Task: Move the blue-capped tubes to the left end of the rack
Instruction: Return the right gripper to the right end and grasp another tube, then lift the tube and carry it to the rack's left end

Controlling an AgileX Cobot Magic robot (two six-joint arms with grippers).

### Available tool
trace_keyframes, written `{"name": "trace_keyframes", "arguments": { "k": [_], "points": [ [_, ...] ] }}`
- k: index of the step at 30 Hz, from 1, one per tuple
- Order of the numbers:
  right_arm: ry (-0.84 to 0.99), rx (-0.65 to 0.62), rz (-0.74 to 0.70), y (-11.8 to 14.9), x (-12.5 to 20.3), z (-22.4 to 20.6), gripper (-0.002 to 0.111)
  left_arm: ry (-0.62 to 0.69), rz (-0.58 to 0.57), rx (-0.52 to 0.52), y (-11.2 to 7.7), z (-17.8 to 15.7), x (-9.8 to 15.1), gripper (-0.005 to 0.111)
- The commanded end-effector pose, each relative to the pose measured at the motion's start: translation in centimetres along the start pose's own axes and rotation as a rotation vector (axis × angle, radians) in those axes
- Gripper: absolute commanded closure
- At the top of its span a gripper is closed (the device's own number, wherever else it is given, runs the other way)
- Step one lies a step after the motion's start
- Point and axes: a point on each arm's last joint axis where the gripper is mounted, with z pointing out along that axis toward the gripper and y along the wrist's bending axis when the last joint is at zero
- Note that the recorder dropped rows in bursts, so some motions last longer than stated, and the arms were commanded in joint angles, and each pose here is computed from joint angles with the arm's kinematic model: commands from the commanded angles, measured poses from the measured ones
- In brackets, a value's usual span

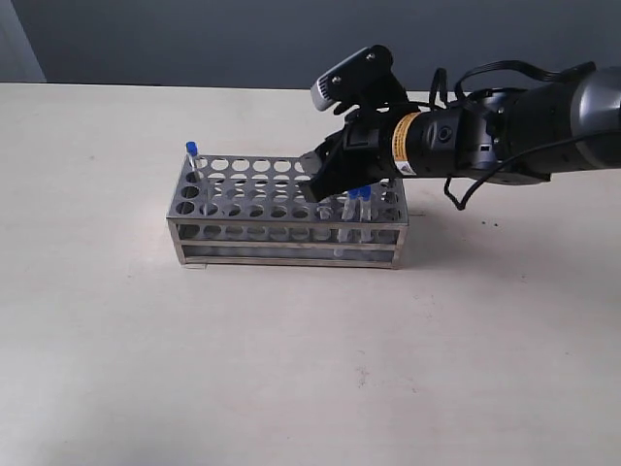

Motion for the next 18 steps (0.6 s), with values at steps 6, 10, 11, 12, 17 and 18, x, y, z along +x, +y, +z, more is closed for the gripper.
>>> {"name": "trace_keyframes", "arguments": {
  "k": [6,10,11,12,17,18],
  "points": [
    [0.031,-0.010,0.012,-0.03,1.05,1.00,0.063,-0.010,-0.003,0.008,-0.04,0.02,-0.15,0.106],
    [0.028,-0.011,0.012,-0.04,0.97,1.00,0.067,-0.010,-0.003,0.008,-0.04,0.02,-0.15,0.106],
    [0.028,-0.011,0.012,-0.04,0.97,1.00,0.072,-0.010,-0.003,0.008,-0.04,0.02,-0.15,0.106],
    [0.029,-0.010,0.012,-0.05,0.98,1.00,0.077,-0.010,-0.003,0.008,-0.04,0.02,-0.15,0.106],
    [0.024,-0.010,0.011,-0.04,0.84,0.90,0.103,-0.010,-0.003,0.008,-0.04,0.02,-0.15,0.106],
    [0.018,-0.009,0.009,-0.05,0.67,0.80,0.105,-0.010,-0.003,0.008,-0.04,0.02,-0.15,0.106]
  ]
}}
